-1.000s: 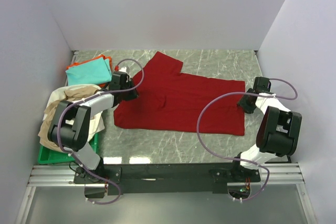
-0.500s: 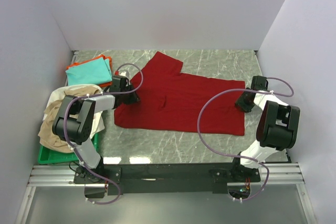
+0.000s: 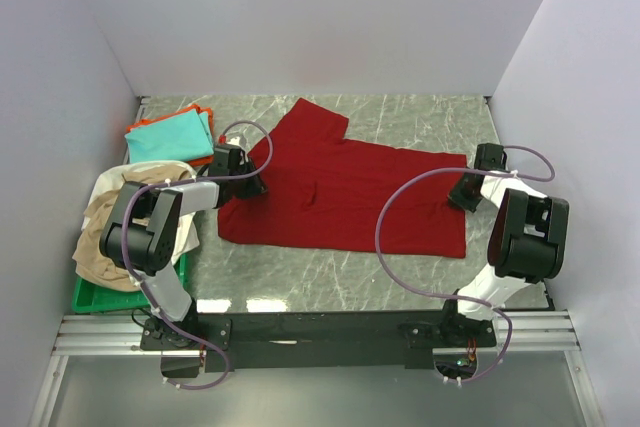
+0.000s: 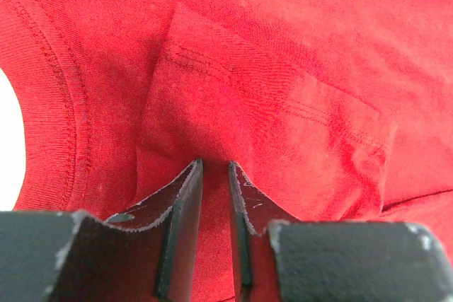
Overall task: Fold and stack the t-shirts
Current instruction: Fold the tshirt
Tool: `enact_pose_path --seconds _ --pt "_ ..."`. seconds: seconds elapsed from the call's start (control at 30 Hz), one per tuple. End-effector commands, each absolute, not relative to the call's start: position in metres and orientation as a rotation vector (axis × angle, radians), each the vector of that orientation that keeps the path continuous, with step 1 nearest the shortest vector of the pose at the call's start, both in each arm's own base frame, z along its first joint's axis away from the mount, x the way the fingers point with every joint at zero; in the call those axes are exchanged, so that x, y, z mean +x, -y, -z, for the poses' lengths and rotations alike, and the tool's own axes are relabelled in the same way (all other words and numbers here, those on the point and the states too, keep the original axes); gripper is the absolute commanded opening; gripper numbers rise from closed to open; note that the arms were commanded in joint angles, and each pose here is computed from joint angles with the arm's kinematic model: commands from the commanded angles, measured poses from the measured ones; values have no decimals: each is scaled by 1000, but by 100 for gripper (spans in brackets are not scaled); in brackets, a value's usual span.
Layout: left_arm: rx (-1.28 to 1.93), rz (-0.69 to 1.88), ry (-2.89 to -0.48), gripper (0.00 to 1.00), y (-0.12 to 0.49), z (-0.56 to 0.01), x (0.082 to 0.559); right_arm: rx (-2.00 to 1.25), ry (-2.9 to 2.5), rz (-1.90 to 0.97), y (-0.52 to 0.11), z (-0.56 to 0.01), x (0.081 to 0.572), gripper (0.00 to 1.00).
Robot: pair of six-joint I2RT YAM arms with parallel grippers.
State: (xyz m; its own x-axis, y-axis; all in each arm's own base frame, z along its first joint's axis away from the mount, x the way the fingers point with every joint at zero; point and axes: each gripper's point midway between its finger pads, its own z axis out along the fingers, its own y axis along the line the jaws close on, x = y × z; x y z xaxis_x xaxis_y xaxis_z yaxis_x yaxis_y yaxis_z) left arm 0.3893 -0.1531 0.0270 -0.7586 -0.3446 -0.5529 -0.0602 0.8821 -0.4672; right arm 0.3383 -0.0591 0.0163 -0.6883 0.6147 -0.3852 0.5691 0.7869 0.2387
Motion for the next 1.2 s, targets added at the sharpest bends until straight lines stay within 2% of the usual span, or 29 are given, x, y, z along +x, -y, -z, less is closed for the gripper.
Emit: enact_pose_path --seconds 0.0,0.37,1.17 --pt "-295 533 -2413 28 148 -17 384 865 -2499 -118 62 -28 349 0" --pt "-301 518 -2402 29 146 -23 386 901 -2410 -3 76 -54 335 0" --pt "-319 466 -2336 30 136 -40 391 979 -2460 168 95 -37 324 0"
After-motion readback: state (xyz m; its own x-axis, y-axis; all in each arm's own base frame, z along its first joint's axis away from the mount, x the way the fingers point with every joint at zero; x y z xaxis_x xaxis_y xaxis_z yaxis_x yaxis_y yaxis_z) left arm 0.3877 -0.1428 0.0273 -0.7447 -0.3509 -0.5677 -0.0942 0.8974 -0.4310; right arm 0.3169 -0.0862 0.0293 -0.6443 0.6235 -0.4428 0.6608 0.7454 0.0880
